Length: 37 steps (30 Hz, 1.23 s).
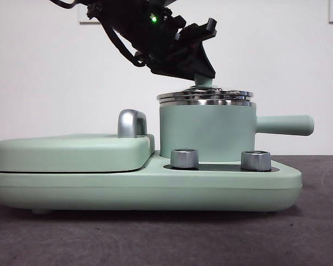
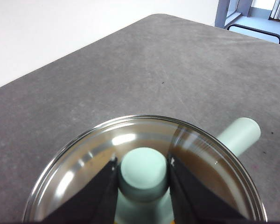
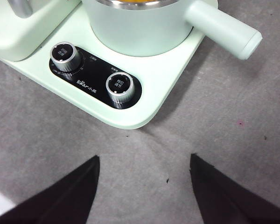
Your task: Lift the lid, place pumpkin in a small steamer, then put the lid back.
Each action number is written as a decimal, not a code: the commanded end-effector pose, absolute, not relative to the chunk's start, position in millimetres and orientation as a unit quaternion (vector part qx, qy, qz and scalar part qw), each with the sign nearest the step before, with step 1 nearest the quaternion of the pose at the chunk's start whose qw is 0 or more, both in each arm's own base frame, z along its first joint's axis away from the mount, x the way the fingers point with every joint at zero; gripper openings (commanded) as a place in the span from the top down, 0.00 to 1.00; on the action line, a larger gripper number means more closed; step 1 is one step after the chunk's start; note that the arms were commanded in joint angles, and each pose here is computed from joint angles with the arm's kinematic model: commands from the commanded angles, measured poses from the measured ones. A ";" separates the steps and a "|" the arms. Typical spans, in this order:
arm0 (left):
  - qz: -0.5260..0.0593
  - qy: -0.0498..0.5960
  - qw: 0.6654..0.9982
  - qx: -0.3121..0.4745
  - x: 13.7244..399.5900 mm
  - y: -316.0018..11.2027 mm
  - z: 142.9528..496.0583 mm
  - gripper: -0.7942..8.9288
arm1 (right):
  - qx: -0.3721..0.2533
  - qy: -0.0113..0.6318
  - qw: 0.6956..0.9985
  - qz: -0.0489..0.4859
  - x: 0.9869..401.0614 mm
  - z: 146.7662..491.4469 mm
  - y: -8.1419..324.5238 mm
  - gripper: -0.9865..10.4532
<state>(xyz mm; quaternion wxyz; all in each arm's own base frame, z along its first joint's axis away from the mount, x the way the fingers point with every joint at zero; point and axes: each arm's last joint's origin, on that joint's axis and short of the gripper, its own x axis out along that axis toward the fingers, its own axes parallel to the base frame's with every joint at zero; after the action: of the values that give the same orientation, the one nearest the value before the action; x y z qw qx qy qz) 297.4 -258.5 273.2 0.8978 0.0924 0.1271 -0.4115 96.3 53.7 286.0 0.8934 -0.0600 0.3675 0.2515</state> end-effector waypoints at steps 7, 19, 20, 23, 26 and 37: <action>-0.427 0.101 0.894 0.090 299.0 -266.5 283.4 0.90 | -0.052 0.368 0.897 0.240 97.4 286.7 54.3 0.65; -0.433 0.109 0.889 0.098 298.3 -268.2 279.5 0.90 | -0.049 0.369 0.897 0.237 97.4 286.7 54.3 0.65; -0.434 0.111 0.889 0.101 298.3 -268.2 278.7 0.90 | -0.049 0.370 0.897 0.238 97.3 286.6 54.2 0.65; -0.434 0.120 0.886 0.107 299.2 -269.1 273.8 0.90 | -0.049 0.370 0.897 0.237 97.3 286.6 54.2 0.65; -0.434 0.133 0.884 0.111 300.9 -270.4 267.1 0.90 | -0.049 0.370 0.897 0.237 97.3 286.6 54.2 0.65; -0.434 0.146 0.882 0.114 303.8 -273.1 256.8 0.85 | -0.049 0.370 0.897 0.237 97.3 286.5 54.2 0.65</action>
<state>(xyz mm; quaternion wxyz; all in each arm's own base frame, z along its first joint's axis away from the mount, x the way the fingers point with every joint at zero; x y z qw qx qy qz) 302.0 -264.7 266.7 0.8893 0.1043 0.1350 -0.4244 96.5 53.1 285.8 0.8964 -0.0537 0.3705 0.2373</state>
